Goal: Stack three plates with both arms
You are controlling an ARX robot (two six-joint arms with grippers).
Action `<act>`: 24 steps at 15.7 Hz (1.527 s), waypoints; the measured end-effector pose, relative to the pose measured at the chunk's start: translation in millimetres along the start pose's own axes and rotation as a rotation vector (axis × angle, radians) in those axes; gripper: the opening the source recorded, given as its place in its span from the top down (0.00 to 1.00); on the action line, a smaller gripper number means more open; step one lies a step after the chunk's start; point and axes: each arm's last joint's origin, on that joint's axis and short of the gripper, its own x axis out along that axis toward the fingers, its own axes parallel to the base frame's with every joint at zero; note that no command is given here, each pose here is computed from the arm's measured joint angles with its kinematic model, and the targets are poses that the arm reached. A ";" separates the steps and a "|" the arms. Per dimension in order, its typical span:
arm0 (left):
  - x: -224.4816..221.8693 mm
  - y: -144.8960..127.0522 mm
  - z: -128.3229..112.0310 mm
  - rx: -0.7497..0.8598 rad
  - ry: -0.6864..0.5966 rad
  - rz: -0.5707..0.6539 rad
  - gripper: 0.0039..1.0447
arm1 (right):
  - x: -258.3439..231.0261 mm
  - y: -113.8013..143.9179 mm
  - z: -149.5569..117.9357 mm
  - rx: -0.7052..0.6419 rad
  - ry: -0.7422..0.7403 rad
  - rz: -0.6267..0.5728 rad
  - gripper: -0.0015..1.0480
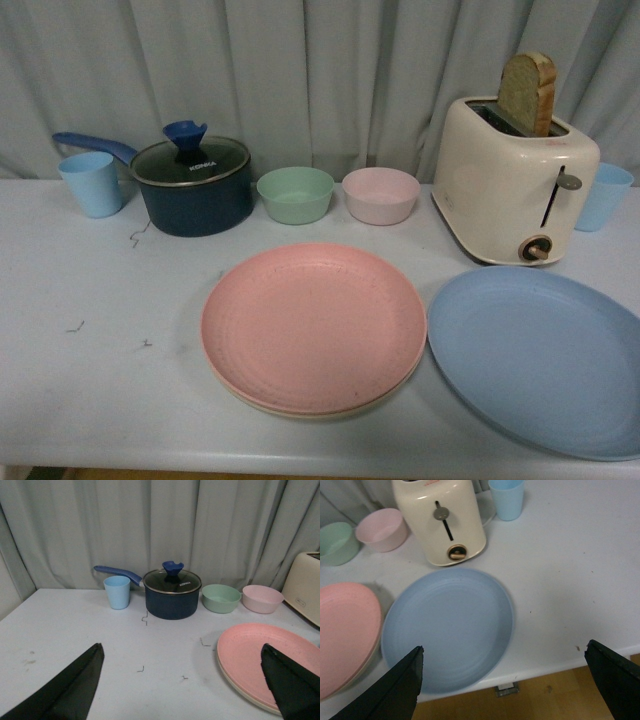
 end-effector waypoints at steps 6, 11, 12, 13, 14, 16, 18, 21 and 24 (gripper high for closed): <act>0.0 0.0 0.0 0.001 0.000 0.000 0.06 | 178.2 -7.3 -18.2 -0.079 0.370 -0.093 0.06; 0.0 0.0 0.0 0.001 0.000 0.000 0.06 | 191.3 -8.3 -31.5 -0.084 0.405 -0.094 0.06; 0.0 0.0 0.0 0.001 0.000 0.000 0.06 | 192.4 -8.5 -32.4 -0.083 0.407 -0.095 0.06; 0.0 0.0 0.0 0.001 0.000 0.000 0.06 | 194.9 -8.8 -34.0 -0.081 0.412 -0.097 0.06; 0.0 0.0 0.0 0.001 0.000 0.000 0.06 | 197.3 -9.1 -35.2 -0.078 0.415 -0.100 0.06; 0.0 0.0 0.0 0.001 0.000 0.000 0.06 | 201.2 -9.2 -36.8 -0.070 0.414 -0.102 0.06; 0.0 0.0 0.0 0.001 0.000 0.000 0.06 | 205.3 -8.1 -39.0 -0.066 0.418 -0.106 0.06; 0.0 0.0 0.0 0.001 0.000 0.000 0.06 | 214.5 -8.3 -49.1 -0.069 0.430 -0.130 0.28; 0.0 0.0 0.0 0.001 0.000 0.000 0.06 | 176.9 -33.2 -53.4 0.010 0.386 -0.130 0.96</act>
